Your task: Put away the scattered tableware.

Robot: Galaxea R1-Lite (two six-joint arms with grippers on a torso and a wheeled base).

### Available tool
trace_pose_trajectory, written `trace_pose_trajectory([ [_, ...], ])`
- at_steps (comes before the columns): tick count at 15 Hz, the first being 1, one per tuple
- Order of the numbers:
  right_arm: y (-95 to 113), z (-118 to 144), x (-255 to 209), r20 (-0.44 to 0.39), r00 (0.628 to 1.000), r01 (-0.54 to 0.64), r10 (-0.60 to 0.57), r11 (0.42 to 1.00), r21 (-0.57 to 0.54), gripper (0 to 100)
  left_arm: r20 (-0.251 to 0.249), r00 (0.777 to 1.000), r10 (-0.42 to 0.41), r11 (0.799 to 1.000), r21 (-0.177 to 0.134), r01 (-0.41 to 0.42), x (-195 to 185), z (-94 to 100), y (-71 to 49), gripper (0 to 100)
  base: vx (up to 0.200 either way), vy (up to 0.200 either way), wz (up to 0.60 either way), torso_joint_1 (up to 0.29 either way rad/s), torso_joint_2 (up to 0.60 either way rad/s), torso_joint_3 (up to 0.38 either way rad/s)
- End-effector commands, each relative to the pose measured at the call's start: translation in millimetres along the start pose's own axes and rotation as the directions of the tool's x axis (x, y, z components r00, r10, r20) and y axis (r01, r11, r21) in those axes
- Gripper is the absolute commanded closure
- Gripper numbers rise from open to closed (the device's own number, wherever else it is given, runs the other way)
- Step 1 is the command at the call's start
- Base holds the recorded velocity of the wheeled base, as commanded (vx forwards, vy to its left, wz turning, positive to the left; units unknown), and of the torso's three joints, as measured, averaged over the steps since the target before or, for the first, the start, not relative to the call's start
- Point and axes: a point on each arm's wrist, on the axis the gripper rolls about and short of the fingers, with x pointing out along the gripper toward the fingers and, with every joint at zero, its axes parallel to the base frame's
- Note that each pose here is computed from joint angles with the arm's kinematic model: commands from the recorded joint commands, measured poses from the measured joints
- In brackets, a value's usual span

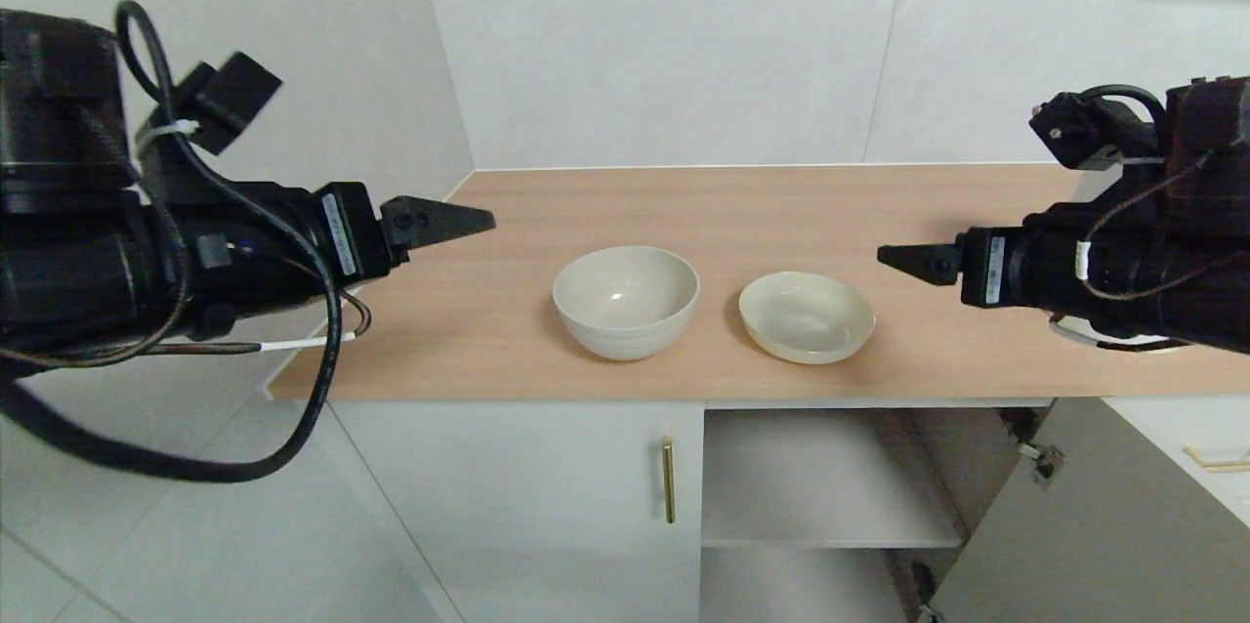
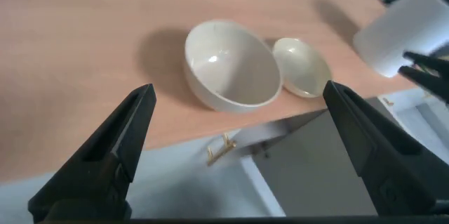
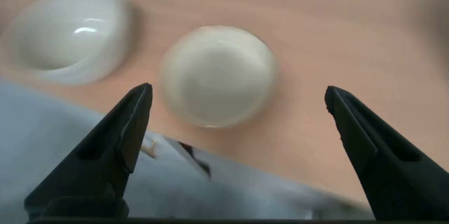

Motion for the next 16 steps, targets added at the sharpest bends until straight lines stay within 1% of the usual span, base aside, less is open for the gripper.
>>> trace_pose_trajectory([
  [1, 2, 5, 26, -0.018, 0.997, 0.074, -0.072, 0.995, 0.070, 0, -0.119, 0.990, 0.074, 0.991, -0.104, -0.087, 50, -3.8, 2.6, 0, 0.000, 0.000, 0.00, 0.000, 0.00, 0.000],
  [2, 1, 4, 28, -0.018, 0.993, 0.114, -0.113, 0.991, 0.069, 0, -0.106, 0.985, 0.134, 0.976, -0.156, -0.150, 62, -6.4, 0.1, 0, 0.000, 0.000, 0.00, 0.000, 0.00, 0.000],
  [3, 1, 3, 29, -0.017, 0.989, 0.146, -0.145, 0.987, 0.067, 0, -0.077, 0.975, 0.208, 0.963, -0.158, -0.218, 75, -6.2, -0.6, 0, 0.000, 0.000, 0.00, 0.000, 0.00, 0.000],
  [4, 2, 3, 29, -0.012, 0.988, 0.156, -0.155, 0.985, 0.068, 0, -0.061, 0.966, 0.250, 0.956, -0.142, -0.256, 82, -8.5, -5.1, 0, 0.000, 0.000, 0.00, 0.000, 0.00, 0.000],
  [5, 2, 3, 29, -0.013, 0.988, 0.158, -0.157, 0.985, 0.067, 0, -0.058, 0.963, 0.263, 0.954, -0.132, -0.268, 90, -10.7, -9.7, 0, 0.000, 0.000, 0.00, 0.000, 0.00, 0.000],
  [6, 2, 2, 29, -0.014, 0.987, 0.158, -0.157, 0.985, 0.066, 0, -0.075, 0.962, 0.261, 0.956, -0.117, -0.268, 98, -17.7, -15.6, 0, 0.000, 0.000, 0.00, 0.000, 0.00, 0.000],
  [8, 3, 0, 33, -0.024, 0.987, 0.160, -0.159, 0.985, 0.065, 0, -0.100, 0.956, 0.276, 0.954, -0.095, -0.286, 115, -29.7, -18.9, 0, 0.000, 0.000, 0.00, 0.000, 0.00, 0.000],
  [9, 3, 0, 33, -0.025, 0.987, 0.159, -0.158, 0.985, 0.064, 0, -0.097, 0.953, 0.287, 0.951, -0.092, -0.296, 120, -31.5, -18.2, 0, 0.000, 0.000, 0.00, 0.000, 0.00, 0.000],
  [10, 3, -1, 33, -0.028, 0.987, 0.158, -0.157, 0.985, 0.063, 0, -0.087, 0.945, 0.314, 0.943, -0.087, -0.321, 132, -36.8, -15.7, 0, 0.000, 0.000, 0.00, 0.000, 0.00, 0.000],
  [12, 5, -2, 33, -0.028, 0.988, 0.154, -0.153, 0.986, 0.061, 0, -0.088, 0.945, 0.316, 0.942, -0.087, -0.323, 138, -39.9, -14.0, 0, 0.000, 0.000, 0.00, 0.000, 0.00, 0.000],
  [16, 5, -3, 33, -0.032, 0.988, 0.155, -0.153, 0.986, 0.060, 0, -0.107, 0.939, 0.326, 0.939, -0.082, -0.335, 147, -46.2, -10.6, 0, 0.000, 0.000, 0.00, 0.000, 0.00, 0.000],
])
